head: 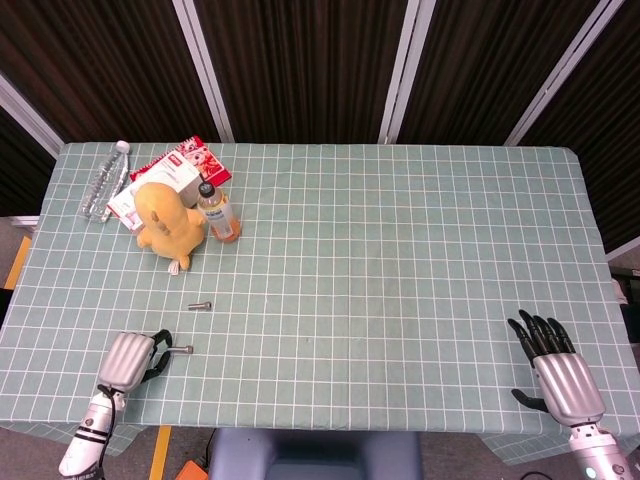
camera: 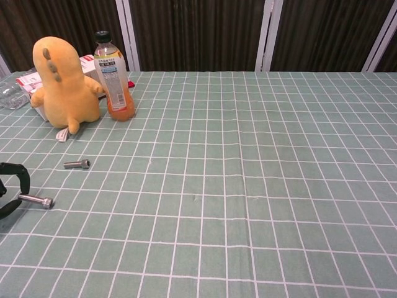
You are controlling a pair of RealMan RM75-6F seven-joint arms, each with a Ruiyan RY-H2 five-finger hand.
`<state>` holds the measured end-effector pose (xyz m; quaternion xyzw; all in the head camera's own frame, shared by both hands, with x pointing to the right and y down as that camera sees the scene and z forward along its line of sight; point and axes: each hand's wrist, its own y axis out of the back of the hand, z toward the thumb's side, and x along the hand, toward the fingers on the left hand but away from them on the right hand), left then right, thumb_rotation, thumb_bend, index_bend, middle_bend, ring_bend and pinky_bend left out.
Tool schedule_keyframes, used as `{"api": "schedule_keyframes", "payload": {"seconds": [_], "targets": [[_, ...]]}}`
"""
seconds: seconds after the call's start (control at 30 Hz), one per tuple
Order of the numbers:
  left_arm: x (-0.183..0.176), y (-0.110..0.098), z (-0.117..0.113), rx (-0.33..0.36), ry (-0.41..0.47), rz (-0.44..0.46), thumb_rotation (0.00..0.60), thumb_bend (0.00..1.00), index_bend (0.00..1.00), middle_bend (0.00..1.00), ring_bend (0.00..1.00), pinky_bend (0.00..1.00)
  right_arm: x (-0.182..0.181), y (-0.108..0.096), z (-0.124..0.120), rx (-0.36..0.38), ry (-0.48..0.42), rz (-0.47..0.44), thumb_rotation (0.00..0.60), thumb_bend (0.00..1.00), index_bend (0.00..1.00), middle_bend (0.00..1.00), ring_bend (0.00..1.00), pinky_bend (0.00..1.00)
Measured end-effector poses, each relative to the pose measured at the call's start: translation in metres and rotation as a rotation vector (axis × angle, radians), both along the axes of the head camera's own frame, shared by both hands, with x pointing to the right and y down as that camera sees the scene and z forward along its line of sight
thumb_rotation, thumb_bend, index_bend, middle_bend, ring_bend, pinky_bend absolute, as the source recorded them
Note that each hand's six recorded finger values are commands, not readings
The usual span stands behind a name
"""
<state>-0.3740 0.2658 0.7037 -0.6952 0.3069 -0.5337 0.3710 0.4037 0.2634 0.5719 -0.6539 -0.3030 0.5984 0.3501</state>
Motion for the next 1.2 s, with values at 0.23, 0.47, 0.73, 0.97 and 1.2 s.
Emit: {"api": "schedule_keyframes", "payload": {"seconds": [0.23, 0.47, 0.73, 0.97, 1.2], "targets": [[0.005, -0.003, -0.004, 0.019, 0.017, 0.008, 0.6, 0.42, 0.56, 1.0, 1.0, 1.0, 0.0, 0.0, 0.0, 0.0, -0.002, 0.0, 0.6, 0.15, 0.0, 0.0, 0.0, 0.0], [0.015, -0.004, -0.006, 0.023, 0.031, 0.03, 0.6, 0.42, 0.55, 1.0, 1.0, 1.0, 0.0, 0.0, -0.001, 0.001, -0.003, 0.0, 0.6, 0.15, 0.0, 0.0, 0.0, 0.0], [0.023, -0.004, -0.01, 0.032, 0.038, 0.05, 0.6, 0.42, 0.53, 1.0, 1.0, 1.0, -0.001, 0.0, -0.002, 0.005, -0.005, -0.001, 0.6, 0.15, 0.0, 0.0, 0.0, 0.0], [0.03, -0.005, -0.009, 0.028, 0.042, 0.077, 0.6, 0.42, 0.51, 1.0, 1.0, 1.0, 0.0, 0.0, -0.003, 0.006, -0.012, 0.003, 0.6, 0.15, 0.0, 0.0, 0.0, 0.0], [0.038, -0.007, -0.008, 0.031, 0.049, 0.078, 0.6, 0.42, 0.49, 1.0, 1.0, 1.0, 0.0, 0.0, -0.003, 0.006, -0.009, 0.002, 0.6, 0.15, 0.0, 0.0, 0.0, 0.0]]}}
